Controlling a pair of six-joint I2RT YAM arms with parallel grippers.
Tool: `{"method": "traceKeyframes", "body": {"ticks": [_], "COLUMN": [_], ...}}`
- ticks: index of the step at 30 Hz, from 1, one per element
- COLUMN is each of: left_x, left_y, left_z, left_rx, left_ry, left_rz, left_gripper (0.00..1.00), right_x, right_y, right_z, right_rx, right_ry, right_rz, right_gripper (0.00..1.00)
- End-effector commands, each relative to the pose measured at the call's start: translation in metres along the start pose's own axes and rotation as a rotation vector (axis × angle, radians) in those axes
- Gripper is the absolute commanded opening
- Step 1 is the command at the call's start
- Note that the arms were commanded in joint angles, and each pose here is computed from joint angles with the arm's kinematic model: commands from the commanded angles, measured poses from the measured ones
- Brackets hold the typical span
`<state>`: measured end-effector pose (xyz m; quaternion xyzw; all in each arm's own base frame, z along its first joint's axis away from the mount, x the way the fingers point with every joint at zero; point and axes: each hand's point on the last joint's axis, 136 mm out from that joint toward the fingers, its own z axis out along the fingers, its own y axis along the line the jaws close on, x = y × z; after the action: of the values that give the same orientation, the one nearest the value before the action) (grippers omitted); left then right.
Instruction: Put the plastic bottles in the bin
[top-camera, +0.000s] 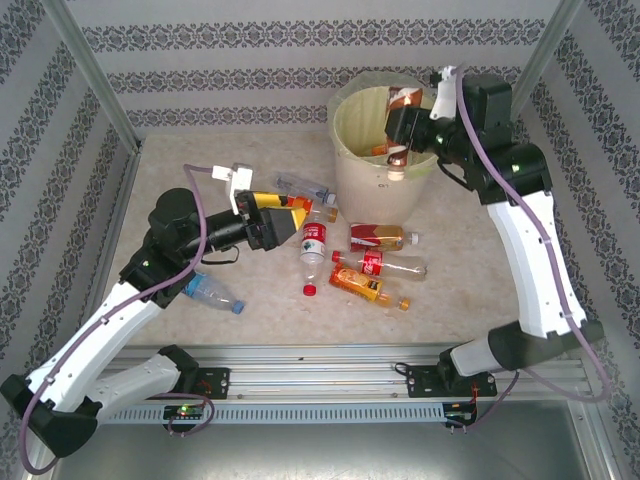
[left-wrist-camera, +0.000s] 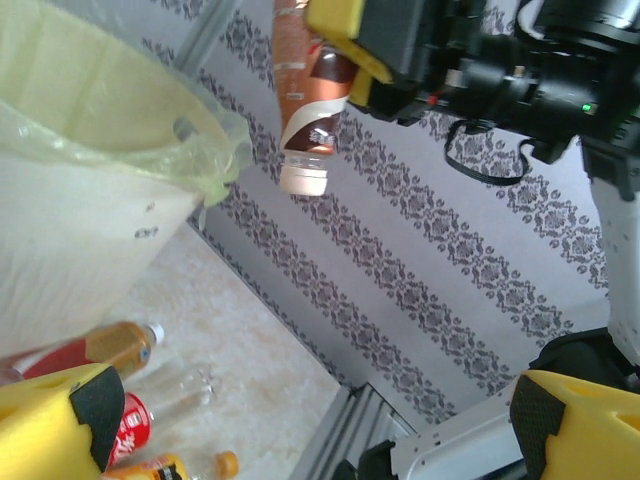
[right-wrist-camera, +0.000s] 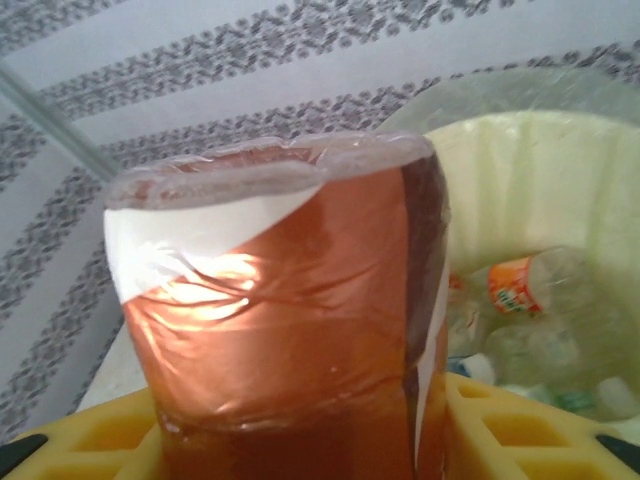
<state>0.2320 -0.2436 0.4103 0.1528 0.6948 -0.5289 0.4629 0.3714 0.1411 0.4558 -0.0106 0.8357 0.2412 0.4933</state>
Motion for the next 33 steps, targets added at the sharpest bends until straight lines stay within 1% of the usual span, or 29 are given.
{"method": "traceKeyframes", "body": {"ticks": [1, 7, 11, 14, 19, 24, 29, 31, 33], "left_x": [-0.018, -0.027, -0.026, -0.026, -0.023, -0.012, -0.002, 0.005, 0.011], "left_y": [-0.010, -0.009, -0.006, -0.006, 0.000, 0.011, 0.022, 0.030, 0.036], "left_z": [-0.009, -0.019, -0.023, -0.024, -0.025, -0.026, -0.027, -0.026, -0.025], "left_rx": [-0.021, -0.071, -0.100, -0.114, -0.149, -0.191, -0.232, -0.256, -0.276], "left_ry": [-0.064, -0.107, -0.103, -0.094, -0.071, -0.038, -0.005, 0.022, 0.047], "left_rz": [0.076, 0.095, 0.100, 0.111, 0.120, 0.110, 0.100, 0.094, 0.083], "left_gripper": [1.00, 1.00, 1.00, 1.00, 1.00, 1.00, 1.00, 1.00, 1.00], "right_x": [-0.015, -0.025, -0.027, -0.017, 0.010, 0.030, 0.043, 0.044, 0.043], "right_y": [-0.020, -0.049, -0.063, -0.074, -0.092, -0.103, -0.106, -0.106, -0.104], "right_z": [0.009, 0.054, 0.079, 0.102, 0.134, 0.153, 0.161, 0.160, 0.157], "right_rx": [0.099, 0.196, 0.226, 0.239, 0.256, 0.262, 0.251, 0.249, 0.244], "right_ry": [-0.008, 0.052, 0.084, 0.134, 0.234, 0.303, 0.343, 0.346, 0.344], "right_rz": [-0.043, -0.074, -0.081, -0.079, -0.064, -0.057, -0.041, -0.037, -0.036], "right_gripper": [0.52, 0.52, 0.52, 0.52, 0.53, 0.54, 0.58, 0.61, 0.70]}}
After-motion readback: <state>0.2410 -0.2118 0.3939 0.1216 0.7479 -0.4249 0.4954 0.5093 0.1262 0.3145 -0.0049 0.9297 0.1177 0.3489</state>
